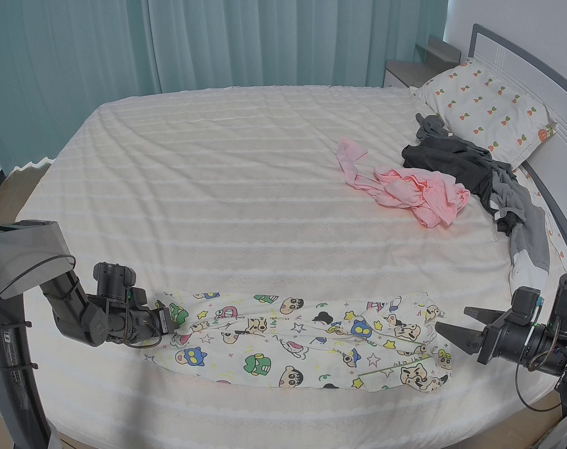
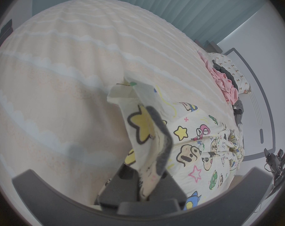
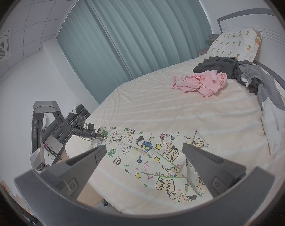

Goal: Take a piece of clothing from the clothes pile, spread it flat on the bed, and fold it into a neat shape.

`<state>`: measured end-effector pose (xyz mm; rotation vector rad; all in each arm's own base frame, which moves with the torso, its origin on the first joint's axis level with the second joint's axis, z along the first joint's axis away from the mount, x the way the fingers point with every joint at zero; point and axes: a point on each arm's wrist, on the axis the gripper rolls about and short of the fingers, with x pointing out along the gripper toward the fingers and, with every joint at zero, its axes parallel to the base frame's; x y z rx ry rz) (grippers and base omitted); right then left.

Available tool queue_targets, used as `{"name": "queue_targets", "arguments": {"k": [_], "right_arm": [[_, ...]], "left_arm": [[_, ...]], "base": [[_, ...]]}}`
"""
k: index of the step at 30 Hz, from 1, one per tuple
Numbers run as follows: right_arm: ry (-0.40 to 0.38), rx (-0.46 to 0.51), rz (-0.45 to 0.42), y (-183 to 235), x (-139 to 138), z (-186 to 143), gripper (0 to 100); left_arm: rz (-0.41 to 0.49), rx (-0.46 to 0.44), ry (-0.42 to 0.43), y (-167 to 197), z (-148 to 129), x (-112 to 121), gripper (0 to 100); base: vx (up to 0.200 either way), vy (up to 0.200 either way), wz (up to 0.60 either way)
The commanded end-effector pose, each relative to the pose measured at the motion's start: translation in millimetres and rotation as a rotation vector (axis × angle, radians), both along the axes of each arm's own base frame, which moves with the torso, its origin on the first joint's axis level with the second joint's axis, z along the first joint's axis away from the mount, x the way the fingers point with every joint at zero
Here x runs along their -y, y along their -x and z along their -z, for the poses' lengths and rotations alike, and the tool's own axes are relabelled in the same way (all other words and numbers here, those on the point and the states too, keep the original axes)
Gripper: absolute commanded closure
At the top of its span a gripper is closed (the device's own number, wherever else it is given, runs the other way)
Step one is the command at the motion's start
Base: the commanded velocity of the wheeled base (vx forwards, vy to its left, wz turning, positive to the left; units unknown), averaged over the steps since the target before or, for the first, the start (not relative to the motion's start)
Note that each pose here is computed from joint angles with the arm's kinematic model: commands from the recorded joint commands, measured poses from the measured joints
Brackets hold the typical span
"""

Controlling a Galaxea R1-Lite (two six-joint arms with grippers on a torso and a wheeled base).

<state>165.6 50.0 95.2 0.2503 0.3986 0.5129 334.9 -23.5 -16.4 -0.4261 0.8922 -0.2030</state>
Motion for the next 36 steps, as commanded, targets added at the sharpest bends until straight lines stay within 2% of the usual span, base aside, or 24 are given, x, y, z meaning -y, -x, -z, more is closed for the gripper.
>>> {"name": "queue_targets", "arguments": {"k": [1, 5, 10, 15, 25, 30, 31, 33, 34, 36], "right_arm": [[0.004, -0.015, -0.001, 3.7, 0.8, 2.8, 0], [0.003, -0.012, 0.001, 3.9, 1.2, 2.3, 0], [0.001, -0.010, 0.006, 3.7, 1.9, 1.9, 0], [0.001, -0.010, 0.006, 3.7, 1.9, 1.9, 0], [0.001, -0.010, 0.006, 3.7, 1.9, 1.9, 0], [0.002, -0.011, 0.006, 3.6, 1.9, 2.1, 0], [0.002, -0.011, 0.006, 3.6, 1.9, 2.1, 0], [0.000, -0.014, 0.005, 3.5, 1.8, 2.4, 0], [0.000, -0.014, 0.005, 3.5, 1.8, 2.4, 0], [0.001, -0.015, 0.006, 3.3, 2.0, 2.7, 0]], "left_arm": [[-0.008, 0.032, 0.000, 5.6, -15.1, -2.3, 100], [-0.026, 0.065, 0.001, 9.1, -29.7, -8.5, 100], [-0.058, 0.046, 0.006, 21.0, -37.9, -21.5, 100], [-0.123, 0.057, 0.014, 28.0, -43.8, -44.7, 100], [-0.203, 0.122, 0.086, 41.8, -64.7, -90.4, 100], [-0.301, 0.145, 0.140, 56.5, -69.5, -136.0, 100], [-0.301, 0.145, 0.140, 56.5, -69.5, -136.0, 100], [-0.367, 0.175, 0.149, 64.6, -73.1, -162.8, 100], [-0.367, 0.175, 0.149, 64.6, -73.1, -162.8, 100], [-0.424, 0.199, 0.145, 68.2, -76.4, -183.6, 100]], "base": [[0.000, 0.000, 0.00], [0.000, 0.000, 0.00], [0.000, 0.000, 0.00], [0.000, 0.000, 0.00], [0.000, 0.000, 0.00], [0.000, 0.000, 0.00], [0.000, 0.000, 0.00], [0.000, 0.000, 0.00], [0.000, 0.000, 0.00], [0.000, 0.000, 0.00]]}}
